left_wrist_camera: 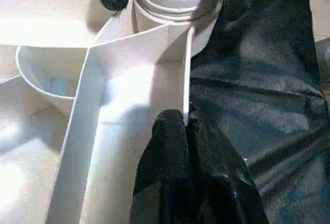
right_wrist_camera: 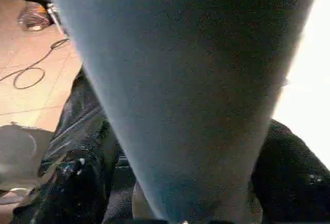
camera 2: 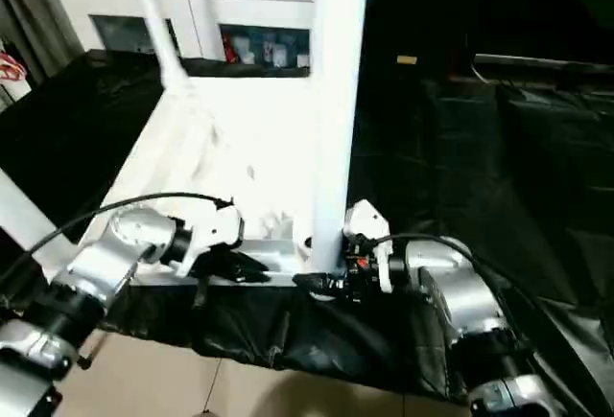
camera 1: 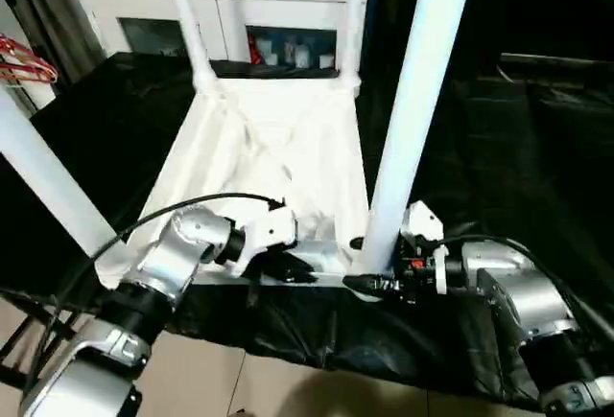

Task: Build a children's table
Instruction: Rotate leg to tighten

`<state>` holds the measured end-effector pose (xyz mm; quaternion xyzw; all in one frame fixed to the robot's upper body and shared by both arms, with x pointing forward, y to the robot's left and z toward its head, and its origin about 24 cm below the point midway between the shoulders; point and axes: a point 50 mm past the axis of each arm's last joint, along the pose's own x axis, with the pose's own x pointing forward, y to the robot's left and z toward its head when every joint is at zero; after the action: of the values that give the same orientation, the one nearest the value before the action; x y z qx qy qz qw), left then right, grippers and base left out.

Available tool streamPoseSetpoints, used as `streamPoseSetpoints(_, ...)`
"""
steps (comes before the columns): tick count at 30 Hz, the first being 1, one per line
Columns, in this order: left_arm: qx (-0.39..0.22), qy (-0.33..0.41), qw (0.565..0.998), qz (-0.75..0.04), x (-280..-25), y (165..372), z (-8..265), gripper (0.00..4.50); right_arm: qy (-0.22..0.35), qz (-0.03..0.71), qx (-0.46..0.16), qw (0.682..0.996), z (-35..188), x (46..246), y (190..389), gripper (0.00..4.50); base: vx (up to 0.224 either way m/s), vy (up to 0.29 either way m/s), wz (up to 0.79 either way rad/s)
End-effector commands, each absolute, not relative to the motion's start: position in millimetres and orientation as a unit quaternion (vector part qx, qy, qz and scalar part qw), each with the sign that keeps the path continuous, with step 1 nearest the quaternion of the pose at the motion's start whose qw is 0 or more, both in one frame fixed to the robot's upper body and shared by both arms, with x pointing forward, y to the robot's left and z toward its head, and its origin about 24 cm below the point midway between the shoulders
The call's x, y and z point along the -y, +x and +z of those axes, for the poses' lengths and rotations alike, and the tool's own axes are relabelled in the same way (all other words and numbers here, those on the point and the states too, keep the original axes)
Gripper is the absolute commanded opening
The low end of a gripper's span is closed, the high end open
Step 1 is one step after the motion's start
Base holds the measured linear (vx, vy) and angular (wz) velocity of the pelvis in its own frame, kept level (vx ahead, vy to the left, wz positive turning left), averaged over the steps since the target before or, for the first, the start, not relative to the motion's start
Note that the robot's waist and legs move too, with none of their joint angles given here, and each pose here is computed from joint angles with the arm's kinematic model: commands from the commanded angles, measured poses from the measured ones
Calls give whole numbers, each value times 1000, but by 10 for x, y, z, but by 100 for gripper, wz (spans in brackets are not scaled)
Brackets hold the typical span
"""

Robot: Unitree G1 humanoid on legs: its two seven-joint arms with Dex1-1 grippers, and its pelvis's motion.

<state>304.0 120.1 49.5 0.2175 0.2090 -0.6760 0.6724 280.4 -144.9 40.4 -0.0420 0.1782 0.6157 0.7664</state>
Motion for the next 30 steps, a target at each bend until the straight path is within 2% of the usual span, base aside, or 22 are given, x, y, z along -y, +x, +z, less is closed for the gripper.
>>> streamPoseSetpoints(1, -195, 237, 692, -654, -1163, 3144, 572, 0, -29, 702, -199, 683, 285, 1119, 2625, 308, 0, 0, 0)
streamPoseSetpoints(6, -189, 227, 704, -646, -1144, 3141, 564, 0, -18, 692, -193, 695, 271, 1121, 2627, 273, 0, 0, 0)
streamPoseSetpoints(8, -186, 223, 710, -641, -1129, 3135, 555, 0, -9, 675, -183, 714, 269, 1118, 2649, 257, 0, 0, 0)
streamPoseSetpoints(13, -171, 209, 743, -613, -1055, 3140, 535, 0, 15, 600, -153, 785, 242, 1074, 2744, 249, 0, 0, 0)
streamPoseSetpoints(18, -162, 195, 766, -591, -911, 3102, 490, 0, 32, 524, -138, 840, 165, 1000, 2765, 241, 0, 0, 0)
streamPoseSetpoints(19, -161, 188, 773, -585, -843, 3078, 468, 0, 41, 493, -135, 858, 130, 959, 2767, 241, 0, 0, 0)
streamPoseSetpoints(20, -161, 188, 773, -585, -843, 3078, 468, 0, 41, 493, -135, 858, 130, 959, 2767, 241, 0, 0, 0)
streamPoseSetpoints(21, -160, 180, 778, -580, -774, 3054, 448, 0, 49, 461, -137, 875, 92, 917, 2771, 240, 0, 0, 0)
streamPoseSetpoints(22, -160, 180, 779, -579, -764, 3051, 445, 0, 50, 456, -137, 878, 86, 911, 2772, 240, 0, 0, 0)
streamPoseSetpoints(26, -152, 167, 800, -555, -555, 3042, 442, 0, 60, 320, -158, 932, -8, 735, 2880, 239, 0, 0, 0)
streamPoseSetpoints(29, -151, 163, 802, -554, -529, 3046, 452, 0, 51, 318, -148, 935, 7, 662, 2885, 239, 0, 0, 0)
streamPoseSetpoints(30, -150, 162, 801, -556, -525, 3048, 454, 0, 52, 319, -144, 935, 20, 647, 2889, 295, 0, 0, 0)
